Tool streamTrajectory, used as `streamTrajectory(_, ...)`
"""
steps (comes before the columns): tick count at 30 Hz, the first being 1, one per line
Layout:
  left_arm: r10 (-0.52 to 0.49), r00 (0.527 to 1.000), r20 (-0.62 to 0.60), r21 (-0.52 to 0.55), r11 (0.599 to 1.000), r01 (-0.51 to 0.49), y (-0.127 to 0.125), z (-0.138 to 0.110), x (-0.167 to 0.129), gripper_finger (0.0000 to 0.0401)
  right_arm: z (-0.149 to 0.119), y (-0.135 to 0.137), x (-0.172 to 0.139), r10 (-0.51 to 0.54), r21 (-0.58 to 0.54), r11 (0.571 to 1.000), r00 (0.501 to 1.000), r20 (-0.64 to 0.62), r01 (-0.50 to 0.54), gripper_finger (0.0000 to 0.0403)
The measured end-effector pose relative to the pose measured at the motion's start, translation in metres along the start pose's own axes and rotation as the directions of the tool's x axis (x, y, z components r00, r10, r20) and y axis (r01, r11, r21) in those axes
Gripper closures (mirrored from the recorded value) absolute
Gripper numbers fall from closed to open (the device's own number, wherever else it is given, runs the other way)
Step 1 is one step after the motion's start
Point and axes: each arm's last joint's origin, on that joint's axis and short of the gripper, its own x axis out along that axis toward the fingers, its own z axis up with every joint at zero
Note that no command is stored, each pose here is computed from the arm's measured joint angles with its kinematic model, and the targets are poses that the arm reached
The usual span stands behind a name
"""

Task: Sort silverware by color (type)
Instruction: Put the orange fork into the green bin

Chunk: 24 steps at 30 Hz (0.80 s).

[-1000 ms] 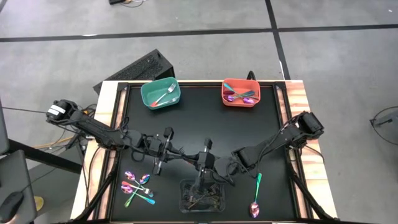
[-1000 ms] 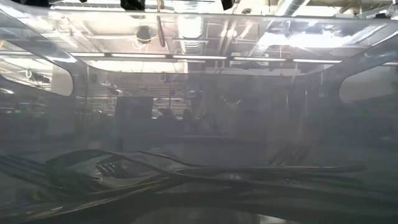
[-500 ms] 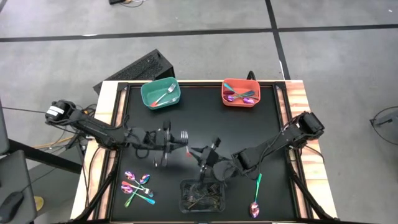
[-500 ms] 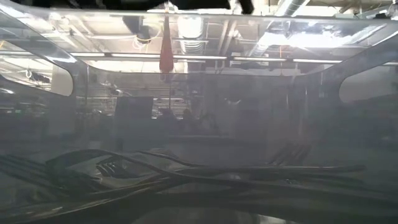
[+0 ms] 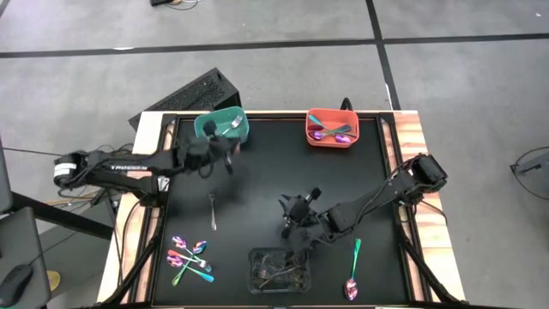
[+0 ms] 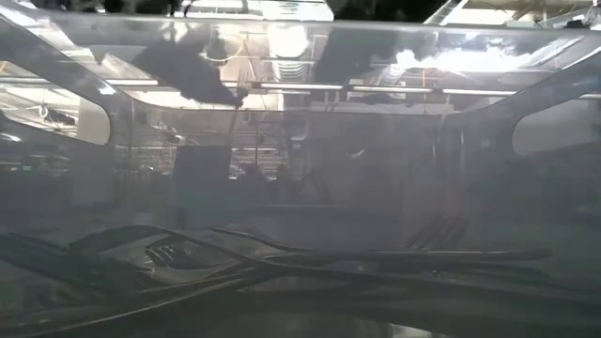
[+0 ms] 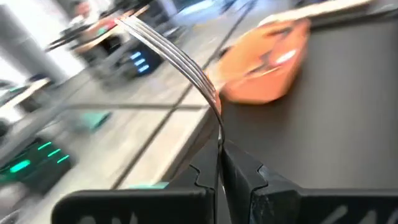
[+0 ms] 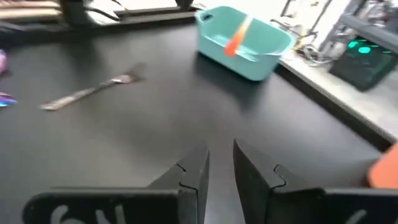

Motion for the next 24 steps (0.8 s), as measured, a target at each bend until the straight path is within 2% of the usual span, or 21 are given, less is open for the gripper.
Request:
streamTrajectory(5,0.14,0.985,-0.1,0.026,0.99,-0.138,0.044,-0.02,0.018,0.0401,0.004,-0.014,0.02,-0.071,-0.015,0.997,0.997,-0.024,0.07,0.031)
streamTrajectory(9,0.199,0.959,-0.203,0.019,0.98,-0.199,0.068,-0.033,0.029,0.0401,0.009,-0.026,0.037,-0.081,-0.04,0.996,0.995,-0.063,0.078,0.031)
streamTrajectory(13,0.182,0.931,-0.316,0.087,0.983,-0.162,0.076,-0.045,0.042,0.0401,0.012,-0.038,0.055,-0.034,-0.09,0.996,0.989,-0.142,0.022,0.031)
streamTrajectory(17,0.147,0.891,-0.429,0.169,0.982,-0.081,0.078,-0.051,0.062,0.0401,0.016,-0.05,0.072,-0.007,-0.082,0.997,0.98,-0.196,-0.009,0.031)
streamTrajectory(24,0.148,0.804,-0.576,0.188,0.981,-0.045,0.081,-0.05,0.085,0.0401,0.022,-0.068,0.087,0.037,-0.055,0.997,0.965,-0.26,-0.053,0.031)
